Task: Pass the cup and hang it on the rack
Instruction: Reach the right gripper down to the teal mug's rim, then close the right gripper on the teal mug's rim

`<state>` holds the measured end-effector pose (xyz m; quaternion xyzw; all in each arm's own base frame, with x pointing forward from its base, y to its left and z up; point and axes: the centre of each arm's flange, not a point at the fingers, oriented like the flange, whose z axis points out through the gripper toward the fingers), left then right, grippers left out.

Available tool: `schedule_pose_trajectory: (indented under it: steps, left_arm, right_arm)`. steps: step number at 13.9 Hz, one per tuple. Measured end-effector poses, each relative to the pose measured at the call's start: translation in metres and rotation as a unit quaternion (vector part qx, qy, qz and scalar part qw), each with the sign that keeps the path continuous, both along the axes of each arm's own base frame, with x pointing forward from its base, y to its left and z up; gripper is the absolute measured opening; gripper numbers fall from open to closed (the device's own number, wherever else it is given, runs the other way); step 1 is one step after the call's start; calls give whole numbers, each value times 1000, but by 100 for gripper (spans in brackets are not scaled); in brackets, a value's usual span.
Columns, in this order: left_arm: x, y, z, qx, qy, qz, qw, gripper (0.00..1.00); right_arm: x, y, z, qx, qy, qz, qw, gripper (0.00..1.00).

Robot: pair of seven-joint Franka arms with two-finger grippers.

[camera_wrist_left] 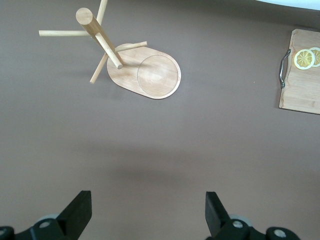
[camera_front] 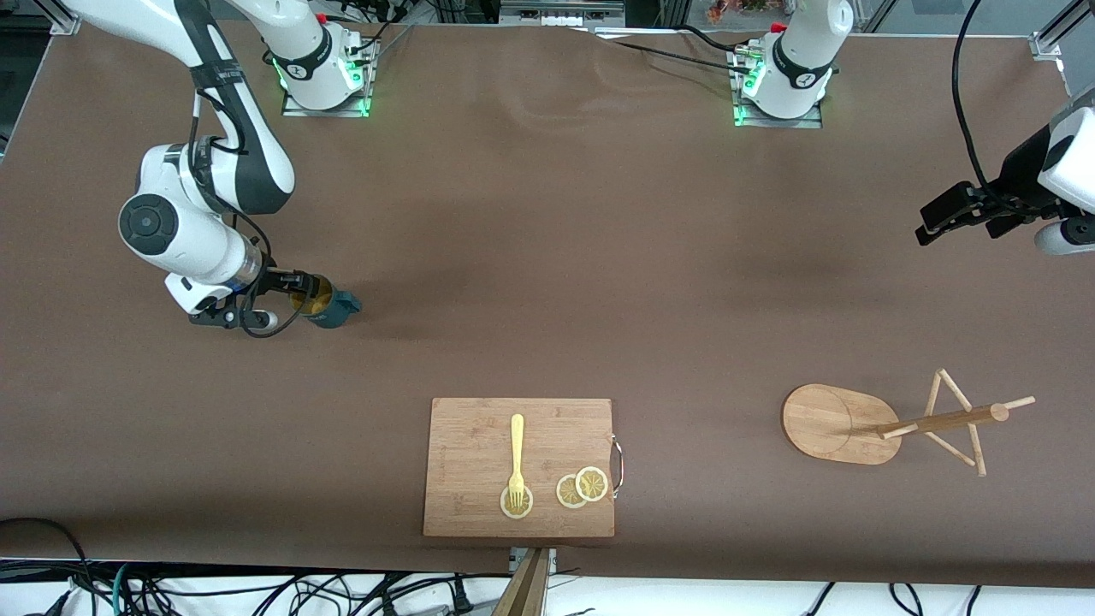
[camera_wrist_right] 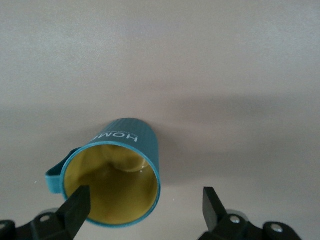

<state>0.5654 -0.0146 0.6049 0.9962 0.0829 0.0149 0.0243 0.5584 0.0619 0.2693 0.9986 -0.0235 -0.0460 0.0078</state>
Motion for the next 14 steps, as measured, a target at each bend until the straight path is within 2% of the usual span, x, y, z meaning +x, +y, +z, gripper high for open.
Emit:
schedule_pose_trajectory:
  steps: [3, 6, 11, 14]
  left_arm:
    - [0, 0, 0, 0, 0, 0, 1000, 100]
    - [0, 0, 0, 0, 0, 0, 1000, 100]
    - [0, 0, 0, 0, 0, 0, 1000, 100]
    - [0, 0, 0, 0, 0, 0, 1000, 100]
  right_arm:
    - [-4, 0, -13, 0, 0, 1, 1000, 90]
    - [-4, 0, -16, 0, -2, 1, 1000, 53]
    - [-2, 0, -17, 1, -7, 1, 1000, 4]
    - [0, 0, -14, 1, -8, 2, 1000, 4]
